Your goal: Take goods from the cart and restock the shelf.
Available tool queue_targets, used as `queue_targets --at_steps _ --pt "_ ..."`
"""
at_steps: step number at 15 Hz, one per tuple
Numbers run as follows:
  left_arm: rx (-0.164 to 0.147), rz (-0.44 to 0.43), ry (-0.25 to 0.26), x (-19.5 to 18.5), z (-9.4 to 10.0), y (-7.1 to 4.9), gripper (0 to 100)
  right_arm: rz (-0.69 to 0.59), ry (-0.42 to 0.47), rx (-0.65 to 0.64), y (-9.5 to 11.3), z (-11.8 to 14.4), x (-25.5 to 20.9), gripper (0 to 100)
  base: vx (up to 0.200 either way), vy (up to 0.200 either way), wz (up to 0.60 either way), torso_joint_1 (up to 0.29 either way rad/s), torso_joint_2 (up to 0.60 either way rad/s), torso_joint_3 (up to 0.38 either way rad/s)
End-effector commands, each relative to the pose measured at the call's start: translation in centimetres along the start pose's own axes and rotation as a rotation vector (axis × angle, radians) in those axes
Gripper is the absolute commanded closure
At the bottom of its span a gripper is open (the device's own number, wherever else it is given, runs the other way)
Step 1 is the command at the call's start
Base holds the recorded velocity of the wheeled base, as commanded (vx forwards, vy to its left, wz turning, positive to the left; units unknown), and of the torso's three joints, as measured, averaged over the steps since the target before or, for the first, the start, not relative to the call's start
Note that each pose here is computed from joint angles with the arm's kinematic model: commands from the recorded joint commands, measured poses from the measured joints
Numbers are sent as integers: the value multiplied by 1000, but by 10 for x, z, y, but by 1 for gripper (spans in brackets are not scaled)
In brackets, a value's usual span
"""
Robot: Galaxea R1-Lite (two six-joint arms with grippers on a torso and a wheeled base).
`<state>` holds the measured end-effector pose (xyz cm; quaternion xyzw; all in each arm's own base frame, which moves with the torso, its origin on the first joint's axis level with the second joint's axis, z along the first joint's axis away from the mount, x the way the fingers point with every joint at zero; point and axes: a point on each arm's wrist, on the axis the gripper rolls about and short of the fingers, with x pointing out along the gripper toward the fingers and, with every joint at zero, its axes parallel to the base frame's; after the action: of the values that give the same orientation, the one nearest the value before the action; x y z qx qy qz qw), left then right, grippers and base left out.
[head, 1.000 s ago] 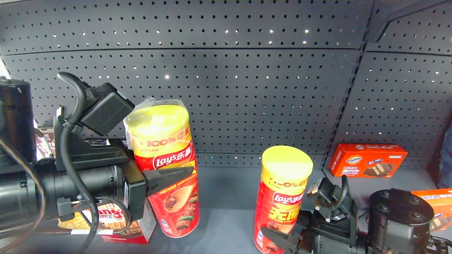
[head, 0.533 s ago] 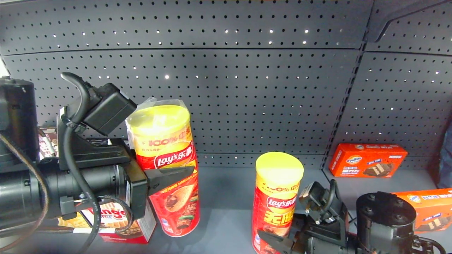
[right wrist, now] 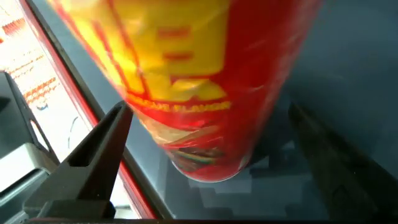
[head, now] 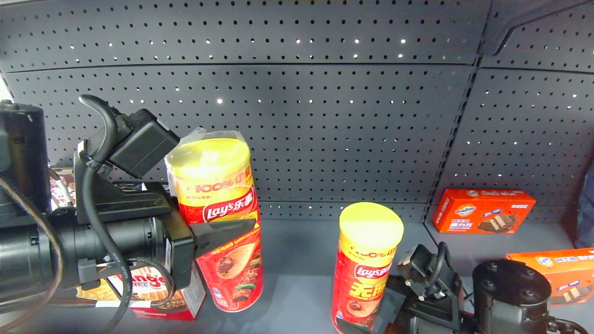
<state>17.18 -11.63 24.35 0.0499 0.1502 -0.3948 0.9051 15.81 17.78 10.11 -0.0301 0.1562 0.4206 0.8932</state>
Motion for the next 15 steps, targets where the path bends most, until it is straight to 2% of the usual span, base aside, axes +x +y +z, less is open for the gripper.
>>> queue_targets --at_steps 1,6,9,10,15 --pt "0 0 -1 -1 0 0 100 -9 -20 -3 0 1 -11 0 0 0 0 0 0 0" --pt "1 0 -3 -1 0 0 100 -9 -42 -12 2 -2 -40 0 0 0 0 0 0 0" --pt "1 0 -3 -1 0 0 100 -7 -115 -58 3 10 -53 0 0 0 0 0 0 0" --pt "1 0 -3 -1 0 0 100 -22 -183 -87 4 22 -67 0 0 0 0 0 0 0" --pt "0 -2 0 -1 -1 -1 100 -352 -298 -38 0 69 -137 0 0 0 0 0 0 0"
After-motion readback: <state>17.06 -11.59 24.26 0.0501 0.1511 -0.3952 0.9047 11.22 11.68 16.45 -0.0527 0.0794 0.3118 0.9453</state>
